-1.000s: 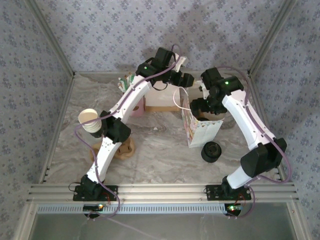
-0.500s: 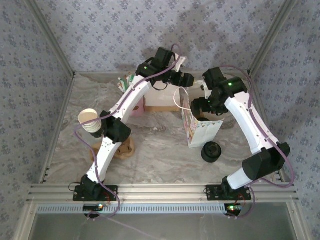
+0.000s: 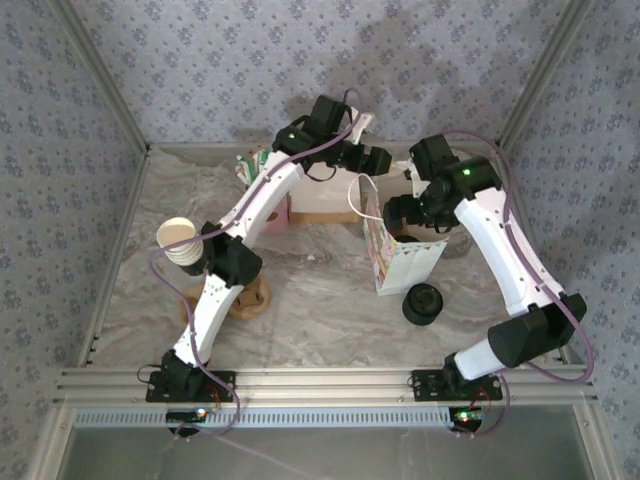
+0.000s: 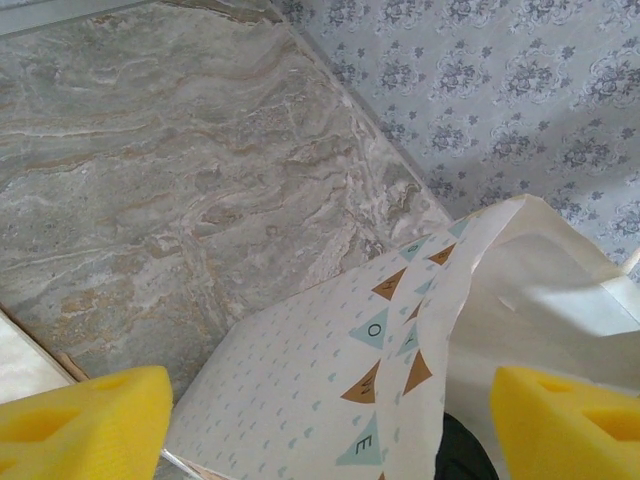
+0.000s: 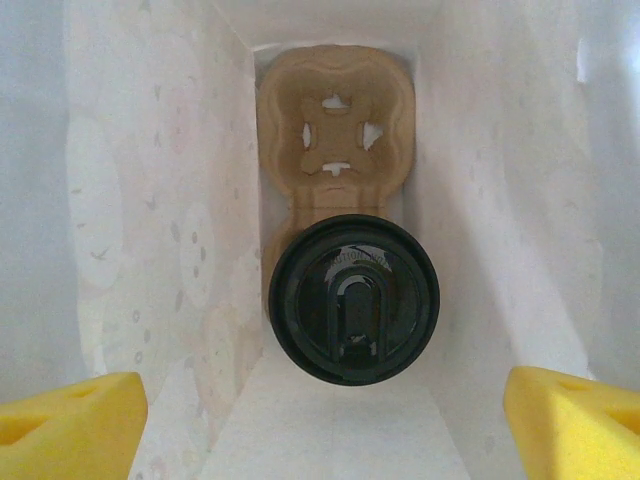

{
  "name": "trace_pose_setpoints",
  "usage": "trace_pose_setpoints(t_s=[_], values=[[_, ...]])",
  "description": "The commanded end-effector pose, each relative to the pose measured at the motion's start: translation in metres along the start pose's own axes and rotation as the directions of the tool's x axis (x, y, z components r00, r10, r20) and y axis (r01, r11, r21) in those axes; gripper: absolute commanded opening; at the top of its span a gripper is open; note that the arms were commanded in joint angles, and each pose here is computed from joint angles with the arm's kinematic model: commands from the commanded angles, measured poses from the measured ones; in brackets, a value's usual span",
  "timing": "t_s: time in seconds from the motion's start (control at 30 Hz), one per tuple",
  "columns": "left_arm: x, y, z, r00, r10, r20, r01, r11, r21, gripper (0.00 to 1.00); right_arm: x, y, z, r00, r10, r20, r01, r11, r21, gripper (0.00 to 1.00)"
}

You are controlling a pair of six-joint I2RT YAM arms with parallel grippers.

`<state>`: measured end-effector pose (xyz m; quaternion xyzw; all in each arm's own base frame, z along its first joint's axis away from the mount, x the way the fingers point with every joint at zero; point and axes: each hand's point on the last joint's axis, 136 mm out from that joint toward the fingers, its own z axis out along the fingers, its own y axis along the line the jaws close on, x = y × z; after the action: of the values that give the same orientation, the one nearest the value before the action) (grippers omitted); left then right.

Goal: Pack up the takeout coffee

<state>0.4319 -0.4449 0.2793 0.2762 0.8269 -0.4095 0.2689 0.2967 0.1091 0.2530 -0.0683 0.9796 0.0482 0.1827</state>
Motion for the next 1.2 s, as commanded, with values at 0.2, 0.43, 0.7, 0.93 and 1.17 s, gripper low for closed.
trace_pose_setpoints(t_s=[0.2,0.43,0.7,0.93,1.17], values=[[-0.024,-0.038,-0.03,0.995,0.059,0.081,-0.063,0.997,0.041,0.95,-0.001,0.001,-0.023,0.998,0.013,0.059,-0.012,1.0,-0.014,0.94],[-0.029,-0.044,-0.04,0.993,0.069,0.098,-0.073,0.997,0.038,0.98,-0.004,0.003,-0.032,0.995,0.023,0.097,-0.019,0.999,-0.036,0.94],[-0.035,-0.054,-0.053,0.989,0.083,0.123,-0.089,0.995,0.037,0.99,-0.008,0.006,-0.046,0.988,0.037,0.152,-0.027,0.997,-0.07,0.93],[-0.047,-0.067,-0.073,0.981,0.095,0.17,-0.102,0.994,0.033,0.99,-0.012,0.007,-0.064,0.969,0.056,0.24,-0.031,0.994,-0.106,0.89],[-0.056,-0.086,-0.095,0.97,0.111,0.217,-0.122,0.992,0.037,0.99,-0.015,0.008,-0.086,0.937,0.076,0.341,-0.026,0.988,-0.151,0.88]])
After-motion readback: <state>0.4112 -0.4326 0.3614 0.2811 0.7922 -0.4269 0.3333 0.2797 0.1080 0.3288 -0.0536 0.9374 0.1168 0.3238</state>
